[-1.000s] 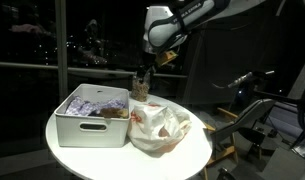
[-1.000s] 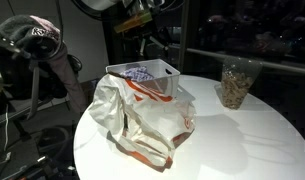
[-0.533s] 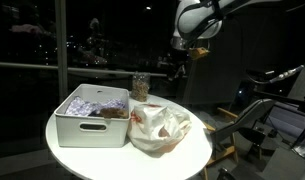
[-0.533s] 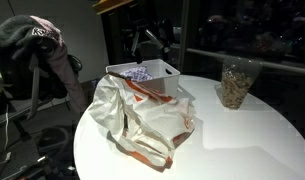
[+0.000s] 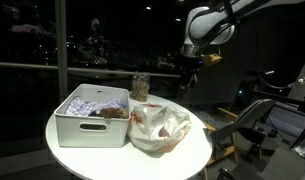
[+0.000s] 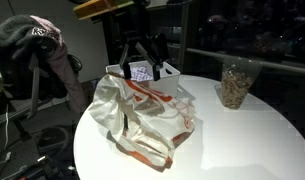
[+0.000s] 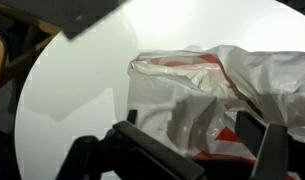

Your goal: Empty the objects in the plastic bag into the white basket

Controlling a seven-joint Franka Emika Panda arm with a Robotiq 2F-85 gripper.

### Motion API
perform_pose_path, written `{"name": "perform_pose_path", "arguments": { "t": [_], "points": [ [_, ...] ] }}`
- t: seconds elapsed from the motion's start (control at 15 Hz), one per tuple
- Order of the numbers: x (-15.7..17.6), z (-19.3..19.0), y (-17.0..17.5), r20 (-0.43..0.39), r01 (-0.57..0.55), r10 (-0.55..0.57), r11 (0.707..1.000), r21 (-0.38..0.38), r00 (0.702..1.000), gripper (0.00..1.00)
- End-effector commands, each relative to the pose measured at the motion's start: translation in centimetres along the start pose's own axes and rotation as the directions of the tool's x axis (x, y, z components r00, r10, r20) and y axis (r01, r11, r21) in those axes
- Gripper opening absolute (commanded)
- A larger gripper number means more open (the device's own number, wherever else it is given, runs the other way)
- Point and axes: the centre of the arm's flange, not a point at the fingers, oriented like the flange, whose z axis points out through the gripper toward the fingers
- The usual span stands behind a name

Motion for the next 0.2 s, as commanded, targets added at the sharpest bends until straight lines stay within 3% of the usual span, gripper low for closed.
{"name": "perform_pose_path", "arguments": {
  "t": [0.0, 0.13],
  "points": [
    [-0.18, 0.18, -0.06, 0.005, 0.003, -0.003, 1.0, 0.002, 1.0, 1.0],
    [-0.32, 0.3, -0.12, 0.009, 0.006, -0.006, 1.0, 0.004, 1.0, 1.0]
  ]
}}
